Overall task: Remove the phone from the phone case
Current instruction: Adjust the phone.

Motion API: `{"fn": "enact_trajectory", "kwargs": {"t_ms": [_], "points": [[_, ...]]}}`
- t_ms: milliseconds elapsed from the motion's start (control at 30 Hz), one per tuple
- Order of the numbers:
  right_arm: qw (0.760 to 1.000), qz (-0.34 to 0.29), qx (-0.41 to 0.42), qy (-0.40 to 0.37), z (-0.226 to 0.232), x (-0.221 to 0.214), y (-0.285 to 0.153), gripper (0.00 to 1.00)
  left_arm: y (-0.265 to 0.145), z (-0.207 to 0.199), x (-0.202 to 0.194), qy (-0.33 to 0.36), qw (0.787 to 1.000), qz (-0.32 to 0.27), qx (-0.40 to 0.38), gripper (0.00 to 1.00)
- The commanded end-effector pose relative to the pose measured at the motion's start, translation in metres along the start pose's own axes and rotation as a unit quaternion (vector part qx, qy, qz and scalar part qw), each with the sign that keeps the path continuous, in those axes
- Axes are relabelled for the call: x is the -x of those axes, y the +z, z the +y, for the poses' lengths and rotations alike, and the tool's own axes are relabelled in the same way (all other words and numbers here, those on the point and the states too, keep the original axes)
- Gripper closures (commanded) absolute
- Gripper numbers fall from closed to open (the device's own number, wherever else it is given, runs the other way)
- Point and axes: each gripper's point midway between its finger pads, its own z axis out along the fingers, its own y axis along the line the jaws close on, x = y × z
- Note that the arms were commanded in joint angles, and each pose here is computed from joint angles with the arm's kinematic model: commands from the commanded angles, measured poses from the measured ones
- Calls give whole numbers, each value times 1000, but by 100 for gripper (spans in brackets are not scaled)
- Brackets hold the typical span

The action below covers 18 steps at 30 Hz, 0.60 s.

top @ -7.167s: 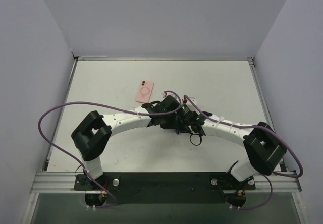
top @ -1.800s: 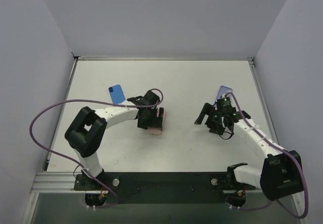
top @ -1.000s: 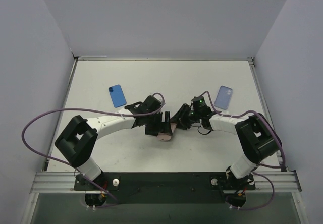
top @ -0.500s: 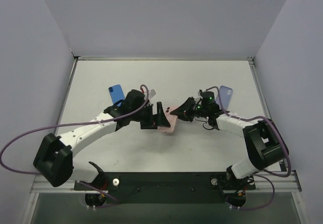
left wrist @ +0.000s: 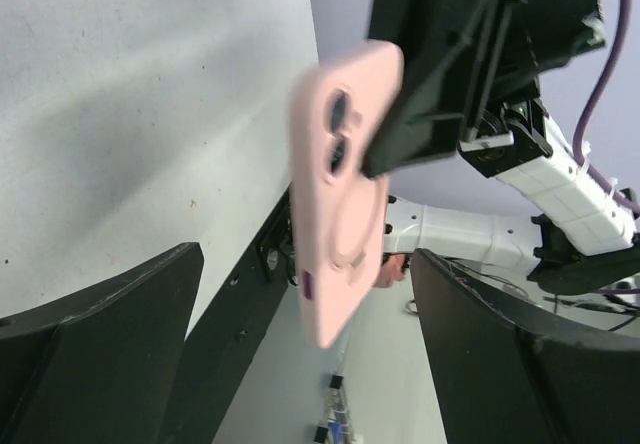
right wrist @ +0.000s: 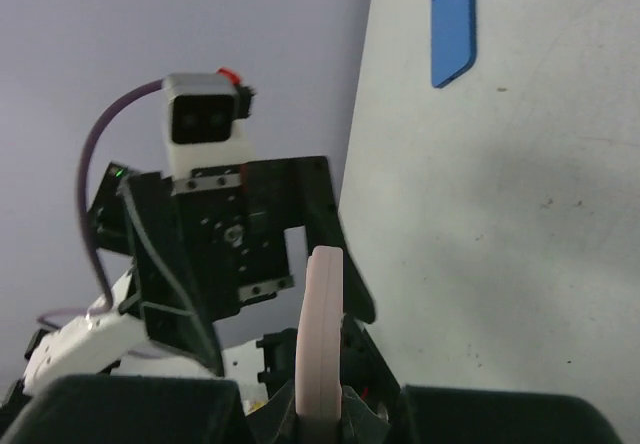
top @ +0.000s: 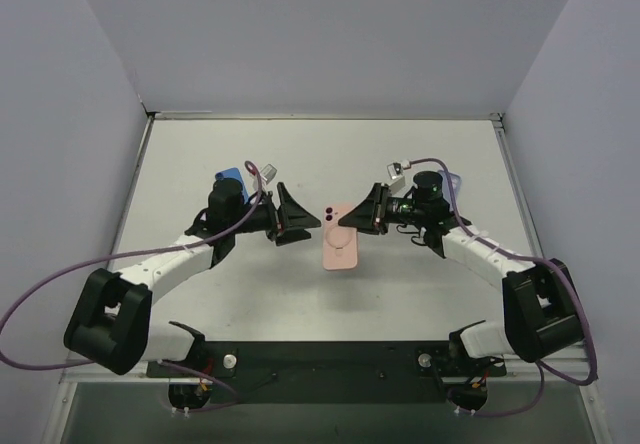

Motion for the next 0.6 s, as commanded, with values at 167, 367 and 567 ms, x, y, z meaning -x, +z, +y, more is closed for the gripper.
{"fn": "enact_trajectory", "kwargs": {"t_ms": [167,367,567], "points": [[986,88,81,-116,55,-42,-4,100,10,-22,2,-4,994,17,-104,10],[987,105,93,-80,51,-44,6,100,6,-31,-4,-5,989,23,-143,33],[983,102,151,-37,66,-33,13,100,4,-32,-7,-5,989,30,-147,35]]}}
